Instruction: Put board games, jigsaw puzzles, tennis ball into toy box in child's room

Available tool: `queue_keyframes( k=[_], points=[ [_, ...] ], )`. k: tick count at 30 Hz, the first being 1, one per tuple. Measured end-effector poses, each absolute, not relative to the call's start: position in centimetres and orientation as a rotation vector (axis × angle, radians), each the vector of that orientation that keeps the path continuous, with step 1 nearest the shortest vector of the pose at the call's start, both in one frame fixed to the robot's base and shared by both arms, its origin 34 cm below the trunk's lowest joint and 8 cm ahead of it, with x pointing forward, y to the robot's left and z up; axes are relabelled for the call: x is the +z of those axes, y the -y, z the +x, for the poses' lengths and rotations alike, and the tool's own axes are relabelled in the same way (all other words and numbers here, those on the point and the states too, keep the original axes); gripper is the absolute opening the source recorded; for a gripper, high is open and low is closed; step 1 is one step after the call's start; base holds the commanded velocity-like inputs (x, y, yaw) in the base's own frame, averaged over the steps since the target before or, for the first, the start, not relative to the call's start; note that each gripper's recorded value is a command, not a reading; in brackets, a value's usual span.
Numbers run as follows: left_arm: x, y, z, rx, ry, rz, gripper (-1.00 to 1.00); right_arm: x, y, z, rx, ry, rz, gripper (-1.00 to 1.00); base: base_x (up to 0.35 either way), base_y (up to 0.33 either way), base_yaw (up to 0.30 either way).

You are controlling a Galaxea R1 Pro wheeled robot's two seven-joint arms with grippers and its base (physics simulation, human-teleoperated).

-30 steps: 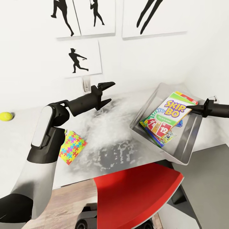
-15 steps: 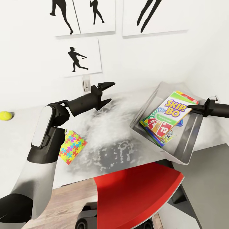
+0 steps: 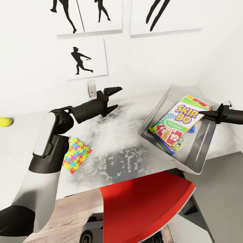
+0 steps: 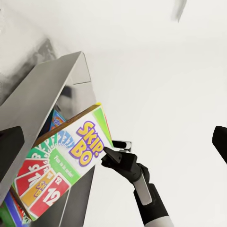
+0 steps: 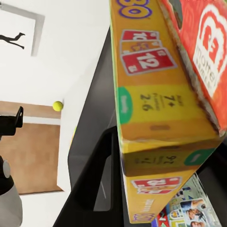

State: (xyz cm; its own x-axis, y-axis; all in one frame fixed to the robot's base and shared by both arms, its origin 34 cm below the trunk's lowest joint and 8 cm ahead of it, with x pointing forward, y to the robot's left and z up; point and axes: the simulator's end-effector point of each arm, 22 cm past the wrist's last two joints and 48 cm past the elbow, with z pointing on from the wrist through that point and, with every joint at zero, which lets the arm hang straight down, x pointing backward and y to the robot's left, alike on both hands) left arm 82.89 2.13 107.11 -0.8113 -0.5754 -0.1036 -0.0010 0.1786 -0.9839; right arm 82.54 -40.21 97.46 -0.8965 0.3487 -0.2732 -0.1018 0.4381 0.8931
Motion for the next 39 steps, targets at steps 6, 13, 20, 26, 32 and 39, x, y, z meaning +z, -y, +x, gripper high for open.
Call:
queue_keyframes(
  k=[6,13,20,26,32,39],
  points=[
    [106.9,-2.1,82.9,-1.670,-2.009,-0.544,1.00,97.4,40.2,82.5,1.462,-2.274,0.210,-1.00,0.000,0.000,0.000],
    [106.8,-2.1,82.9,-1.670,-2.011,-0.545,1.00,97.3,40.1,82.4,1.466,-2.273,0.209,-1.00,0.000,0.000,0.000],
    [106.8,-2.1,82.9,-1.669,-2.012,-0.546,1.00,97.3,40.1,82.4,1.467,-2.273,0.209,-1.00,0.000,0.000,0.000],
    [106.7,-2.1,82.9,-1.668,-2.012,-0.546,1.00,95.4,40.8,82.3,1.377,-2.348,0.218,1.00,0.000,0.000,0.000],
    [106.7,-2.1,82.9,-1.668,-2.012,-0.546,1.00,95.4,40.8,82.3,1.375,-2.348,0.219,1.00,0.000,0.000,0.000],
    [106.8,-2.1,82.9,-1.669,-2.012,-0.546,1.00,95.5,41.0,82.3,1.372,-2.346,0.219,1.00,0.000,0.000,0.000]
  ],
)
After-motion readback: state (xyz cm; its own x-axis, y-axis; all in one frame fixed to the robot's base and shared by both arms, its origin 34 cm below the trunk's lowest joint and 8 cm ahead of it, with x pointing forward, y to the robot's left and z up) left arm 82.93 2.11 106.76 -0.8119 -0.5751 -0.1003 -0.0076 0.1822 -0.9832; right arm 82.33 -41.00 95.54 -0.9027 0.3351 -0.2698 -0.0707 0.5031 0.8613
